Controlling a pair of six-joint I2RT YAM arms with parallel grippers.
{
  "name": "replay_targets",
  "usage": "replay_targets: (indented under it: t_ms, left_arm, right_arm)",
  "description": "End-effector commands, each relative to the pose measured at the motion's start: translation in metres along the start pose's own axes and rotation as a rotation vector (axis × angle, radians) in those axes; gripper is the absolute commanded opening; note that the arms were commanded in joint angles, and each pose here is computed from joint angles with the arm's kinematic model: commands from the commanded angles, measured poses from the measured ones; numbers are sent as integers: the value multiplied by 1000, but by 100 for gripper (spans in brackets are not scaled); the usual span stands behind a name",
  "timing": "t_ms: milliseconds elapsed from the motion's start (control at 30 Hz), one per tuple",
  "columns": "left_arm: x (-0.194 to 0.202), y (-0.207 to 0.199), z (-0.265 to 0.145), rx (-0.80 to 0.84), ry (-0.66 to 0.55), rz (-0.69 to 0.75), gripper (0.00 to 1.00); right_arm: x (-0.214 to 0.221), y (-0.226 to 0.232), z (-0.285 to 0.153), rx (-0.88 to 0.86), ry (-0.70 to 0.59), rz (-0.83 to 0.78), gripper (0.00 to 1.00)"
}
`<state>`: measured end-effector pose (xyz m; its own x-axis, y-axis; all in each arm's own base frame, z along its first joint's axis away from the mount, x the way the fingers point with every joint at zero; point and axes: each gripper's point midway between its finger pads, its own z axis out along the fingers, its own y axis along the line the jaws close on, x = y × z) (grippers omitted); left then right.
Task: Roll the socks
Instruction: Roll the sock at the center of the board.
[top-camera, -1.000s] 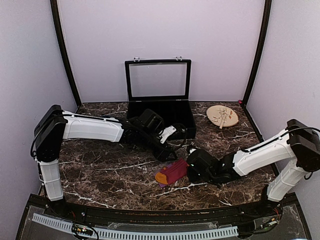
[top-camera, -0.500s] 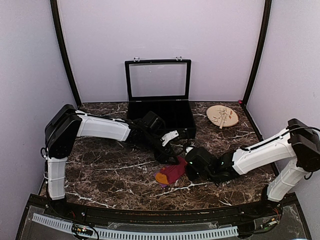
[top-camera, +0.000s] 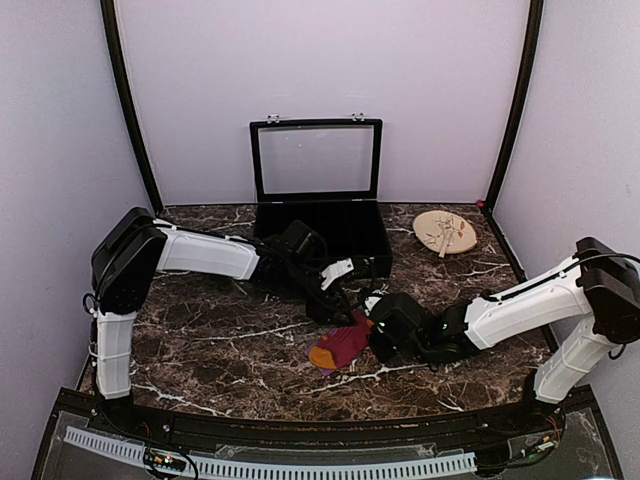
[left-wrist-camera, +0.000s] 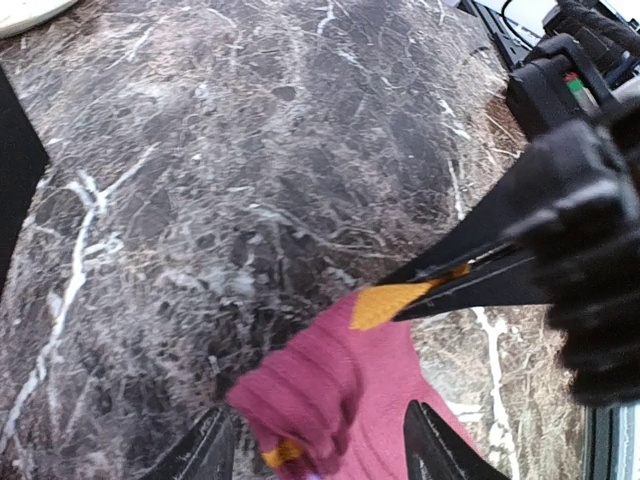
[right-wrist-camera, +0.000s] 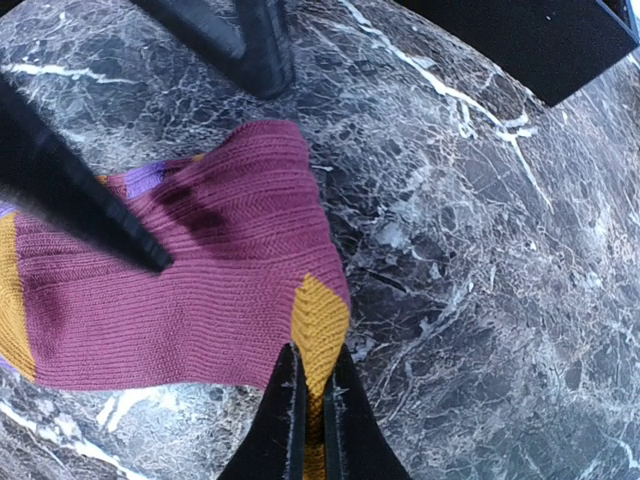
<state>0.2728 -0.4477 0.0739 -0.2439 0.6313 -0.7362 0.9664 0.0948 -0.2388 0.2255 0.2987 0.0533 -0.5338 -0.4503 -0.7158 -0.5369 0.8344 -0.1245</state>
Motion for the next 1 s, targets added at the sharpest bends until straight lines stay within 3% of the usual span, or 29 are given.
replay_targets:
  t_ms: [0,300,600,967]
  left_arm:
    - [-10,14,-8,-18,-32,36,60]
    - [9,10,-3,62,14,57,62]
    - [6,-5,-6,201,-23,39,63]
    - [6,-5,-2,228,-16,25,62]
  right_arm:
    - [-30,11,-11,-45,-90,-10,3]
    - [-35,17,-13,-66,-114,-39,3]
    - [-36,18,-12,-63,-124,-80,3]
    - [-40,29,-9,-108,-132,-112,3]
